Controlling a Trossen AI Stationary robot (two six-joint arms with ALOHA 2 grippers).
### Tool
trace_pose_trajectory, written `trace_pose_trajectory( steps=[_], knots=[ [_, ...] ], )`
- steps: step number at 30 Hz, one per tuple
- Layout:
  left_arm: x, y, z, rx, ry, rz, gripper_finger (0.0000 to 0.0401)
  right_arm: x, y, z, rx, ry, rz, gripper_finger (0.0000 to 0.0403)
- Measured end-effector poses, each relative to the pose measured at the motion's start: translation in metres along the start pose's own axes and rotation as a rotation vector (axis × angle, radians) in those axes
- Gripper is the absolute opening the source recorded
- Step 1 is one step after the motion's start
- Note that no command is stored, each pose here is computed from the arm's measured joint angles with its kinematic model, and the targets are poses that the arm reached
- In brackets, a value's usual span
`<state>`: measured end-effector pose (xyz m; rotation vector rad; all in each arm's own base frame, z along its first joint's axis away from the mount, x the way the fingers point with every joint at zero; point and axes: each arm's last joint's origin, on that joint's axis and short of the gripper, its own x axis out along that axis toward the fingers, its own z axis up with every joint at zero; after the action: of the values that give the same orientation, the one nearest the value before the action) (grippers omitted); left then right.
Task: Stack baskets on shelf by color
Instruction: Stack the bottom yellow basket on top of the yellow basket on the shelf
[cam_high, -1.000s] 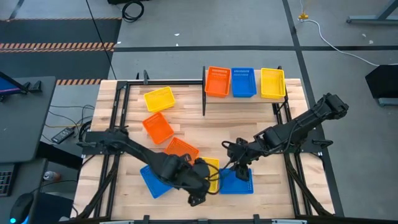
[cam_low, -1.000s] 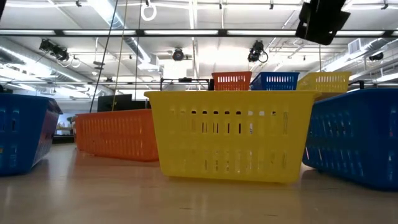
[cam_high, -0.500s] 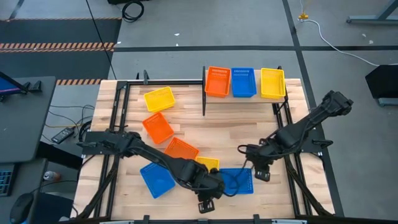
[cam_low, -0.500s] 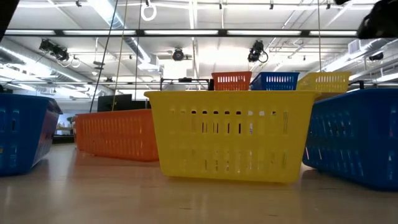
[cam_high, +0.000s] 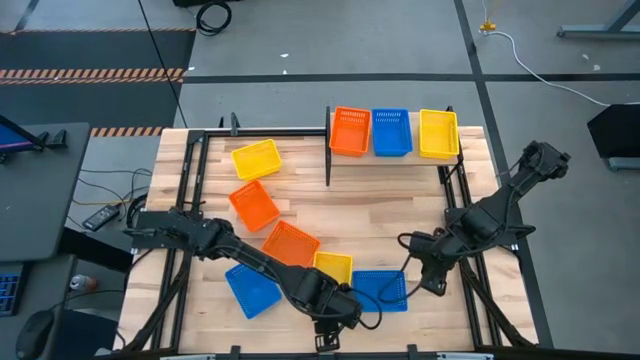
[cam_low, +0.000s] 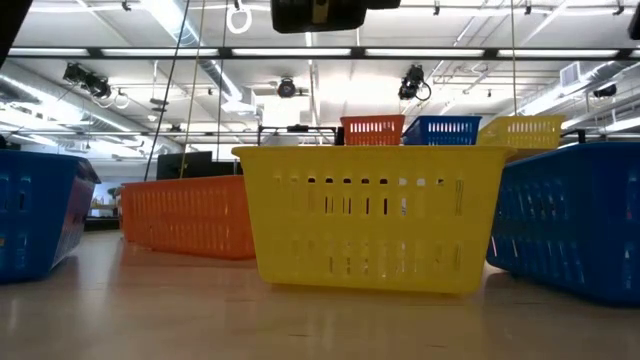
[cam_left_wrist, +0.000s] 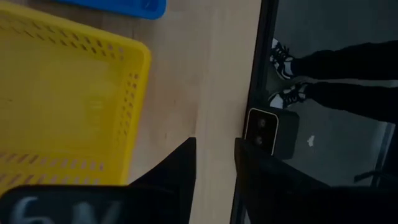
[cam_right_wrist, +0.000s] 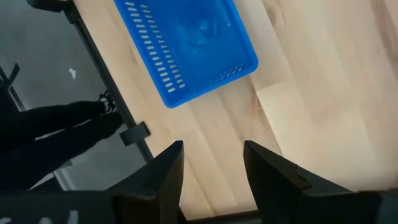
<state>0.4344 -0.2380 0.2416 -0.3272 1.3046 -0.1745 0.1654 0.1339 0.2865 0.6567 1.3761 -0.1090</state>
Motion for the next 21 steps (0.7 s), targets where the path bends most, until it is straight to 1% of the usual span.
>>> trace_pose_trajectory(
  steps=[2, 6, 9, 11, 12, 16, 18, 20, 21],
  knots=[
    [0.001, -0.003, -0.004, 0.018, 0.004, 0.021, 0.014, 0.0, 0.001, -0.004, 0.015, 0.009, -0.002, 0.0173],
    [0.001, 0.0, -0.006, 0.043, -0.029, 0.12, 0.0179, 0.001, 0.004, -0.011, 0.039, 0.041, 0.006, 0.0173],
    [0.004, 0.006, -0.001, 0.081, -0.039, 0.153, 0.0204, 0.001, 0.006, -0.017, 0.046, 0.062, 0.009, 0.0173],
    [0.012, 0.013, 0.0, 0.079, -0.01, 0.177, 0.0215, 0.002, 0.007, -0.021, 0.034, 0.07, 0.009, 0.0173],
    [0.019, 0.016, -0.001, 0.075, 0.015, 0.196, 0.0219, 0.002, 0.007, -0.023, 0.025, 0.074, 0.008, 0.0173],
    [0.031, 0.023, 0.002, 0.068, 0.028, 0.205, 0.0226, 0.002, 0.006, -0.029, -0.036, 0.085, -0.016, 0.0173],
    [0.038, 0.026, 0.006, 0.068, 0.016, 0.208, 0.0225, 0.002, 0.005, -0.032, -0.049, 0.094, -0.029, 0.0173],
    [0.052, 0.033, 0.007, 0.089, 0.029, 0.243, 0.022, 0.001, 0.005, -0.035, -0.062, 0.103, -0.031, 0.0173],
    [0.059, 0.035, 0.009, 0.103, 0.029, 0.238, 0.0216, 0.0, 0.005, -0.036, -0.07, 0.108, -0.026, 0.0173]
  ],
)
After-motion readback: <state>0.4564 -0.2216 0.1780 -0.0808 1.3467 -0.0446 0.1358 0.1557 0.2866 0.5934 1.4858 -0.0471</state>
